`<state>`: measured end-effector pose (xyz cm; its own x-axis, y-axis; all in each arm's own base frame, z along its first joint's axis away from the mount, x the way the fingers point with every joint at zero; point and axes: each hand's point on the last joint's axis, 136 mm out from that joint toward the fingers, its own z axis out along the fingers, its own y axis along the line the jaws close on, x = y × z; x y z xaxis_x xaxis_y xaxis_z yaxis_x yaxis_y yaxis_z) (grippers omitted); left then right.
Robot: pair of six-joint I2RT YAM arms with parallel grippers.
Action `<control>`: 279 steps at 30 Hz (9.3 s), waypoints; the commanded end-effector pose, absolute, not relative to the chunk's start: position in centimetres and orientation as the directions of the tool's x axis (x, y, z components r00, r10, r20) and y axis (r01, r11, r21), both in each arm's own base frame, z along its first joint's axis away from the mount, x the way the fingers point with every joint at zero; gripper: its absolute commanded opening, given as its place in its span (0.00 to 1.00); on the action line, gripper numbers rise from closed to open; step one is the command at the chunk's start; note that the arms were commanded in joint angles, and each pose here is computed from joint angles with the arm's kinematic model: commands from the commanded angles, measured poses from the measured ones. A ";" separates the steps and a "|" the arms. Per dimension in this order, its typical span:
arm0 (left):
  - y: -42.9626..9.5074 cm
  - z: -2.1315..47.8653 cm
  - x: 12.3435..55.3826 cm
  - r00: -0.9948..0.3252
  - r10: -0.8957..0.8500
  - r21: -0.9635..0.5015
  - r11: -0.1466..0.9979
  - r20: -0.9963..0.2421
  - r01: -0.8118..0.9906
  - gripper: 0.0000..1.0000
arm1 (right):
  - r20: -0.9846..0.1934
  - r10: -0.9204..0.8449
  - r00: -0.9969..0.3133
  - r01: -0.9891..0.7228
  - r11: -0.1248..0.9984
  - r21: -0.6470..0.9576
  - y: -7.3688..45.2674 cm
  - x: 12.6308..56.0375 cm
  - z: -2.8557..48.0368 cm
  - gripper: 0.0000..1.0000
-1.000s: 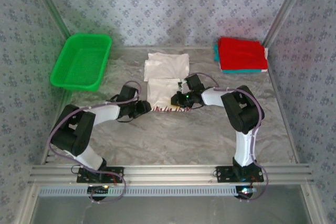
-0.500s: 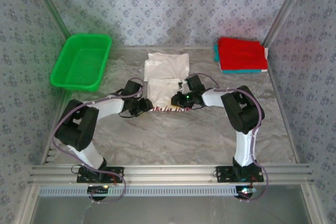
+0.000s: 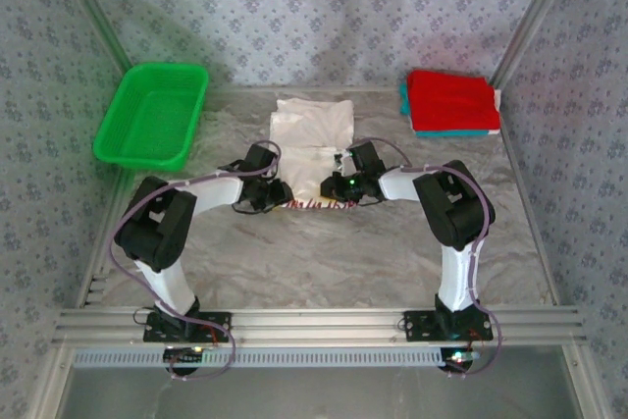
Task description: Fold and stack the t-shirts
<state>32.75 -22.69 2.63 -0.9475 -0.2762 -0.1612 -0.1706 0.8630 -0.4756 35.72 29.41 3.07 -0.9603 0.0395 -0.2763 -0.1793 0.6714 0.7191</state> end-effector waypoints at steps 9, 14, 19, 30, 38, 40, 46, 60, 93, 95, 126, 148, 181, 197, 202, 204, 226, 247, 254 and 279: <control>-22.3 3.0 33.5 -0.937 -0.276 -0.442 0.883 -0.215 -0.159 0.00 | -0.256 0.037 -0.966 -0.164 0.675 0.720 28.9 34.7 3.8 0.15; -22.5 3.8 33.2 -0.938 -0.265 -0.451 0.881 -0.224 -0.141 0.00 | -0.316 0.043 -0.948 -0.211 0.659 0.722 28.4 34.1 8.0 0.22; -22.4 4.5 32.2 -0.939 -0.243 -0.465 0.879 -0.242 -0.107 0.00 | -0.331 0.149 -0.932 -0.148 0.677 0.721 24.5 33.1 10.8 0.42; -23.3 4.8 31.9 -0.940 -0.249 -0.509 0.855 -0.235 -0.099 0.00 | -0.118 0.287 -0.950 0.111 0.670 0.734 20.4 30.7 5.5 0.58; -23.5 4.9 31.8 -0.942 -0.242 -0.514 0.853 -0.232 -0.092 0.00 | -0.073 0.284 -0.956 0.132 0.639 0.758 21.7 30.5 4.5 0.56; -23.5 5.1 31.9 -0.941 -0.245 -0.518 0.850 -0.235 -0.092 0.00 | -0.073 0.285 -0.956 0.134 0.642 0.755 22.0 30.7 4.4 0.56; -23.6 4.8 31.8 -0.944 -0.240 -0.517 0.851 -0.228 -0.091 0.00 | -0.098 0.300 -0.949 0.121 0.632 0.765 22.7 32.2 4.5 0.50; -23.3 4.9 31.7 -0.938 -0.240 -0.519 0.851 -0.251 -0.079 0.00 | -0.151 0.289 -0.945 0.102 0.703 0.704 22.4 32.9 2.5 0.05; -22.6 19.1 25.5 -0.880 -0.172 -0.636 0.752 -0.442 0.173 0.00 | -0.486 0.183 -0.855 -0.176 0.778 0.603 20.9 26.4 18.8 0.00; -22.4 20.0 28.0 -0.873 -0.213 -0.662 0.734 -0.439 0.154 0.00 | -0.493 0.208 -0.845 -0.166 0.775 0.610 20.8 29.5 20.0 0.00; -21.5 23.6 44.3 -0.714 -0.179 -0.495 0.829 -0.676 0.261 0.62 | -0.563 0.206 -0.800 -0.265 0.721 0.640 24.8 44.1 23.9 0.27; -20.1 2.1 42.8 -0.883 -0.233 -0.519 0.855 -0.407 0.014 0.54 | -0.159 0.260 -0.952 0.066 0.685 0.726 23.6 40.5 0.8 0.01; -23.6 7.6 40.8 -0.858 -0.207 -0.554 0.826 -0.469 0.104 0.40 | -0.233 0.173 -0.957 -0.062 0.663 0.746 26.6 40.1 6.6 0.19; -24.5 5.6 50.4 -0.858 -0.228 -0.610 0.783 -0.460 0.119 0.41 | -0.248 0.238 -0.939 -0.026 0.669 0.743 24.0 48.4 6.5 0.21; -21.9 2.9 51.0 -0.861 -0.265 -0.590 0.806 -0.434 0.049 0.41 | -0.236 0.267 -0.934 0.013 0.687 0.726 22.7 49.1 5.0 0.21; -21.1 3.6 51.3 -0.849 -0.279 -0.584 0.810 -0.449 0.042 0.41 | -0.246 0.272 -0.930 0.011 0.691 0.722 22.5 49.3 5.7 0.21; -20.2 6.2 42.0 -0.859 -0.144 -0.351 0.936 -0.491 0.044 0.54 | -0.281 0.242 -0.929 -0.009 0.742 0.670 20.7 42.1 7.9 0.83; -20.4 1.6 41.6 -0.879 -0.150 -0.372 0.928 -0.452 0.032 0.50 | -0.220 0.261 -0.940 0.030 0.705 0.709 25.5 46.1 5.1 0.72; -20.3 1.8 41.3 -0.877 -0.153 -0.372 0.928 -0.455 0.031 0.50 | -0.207 0.298 -0.932 0.074 0.715 0.695 26.1 47.3 4.5 0.43; -15.2 20.7 37.7 -0.624 -0.284 -0.412 0.909 -0.728 0.067 0.77 | -0.462 -0.219 -0.859 -0.272 0.961 0.051 12.7 52.7 11.4 0.00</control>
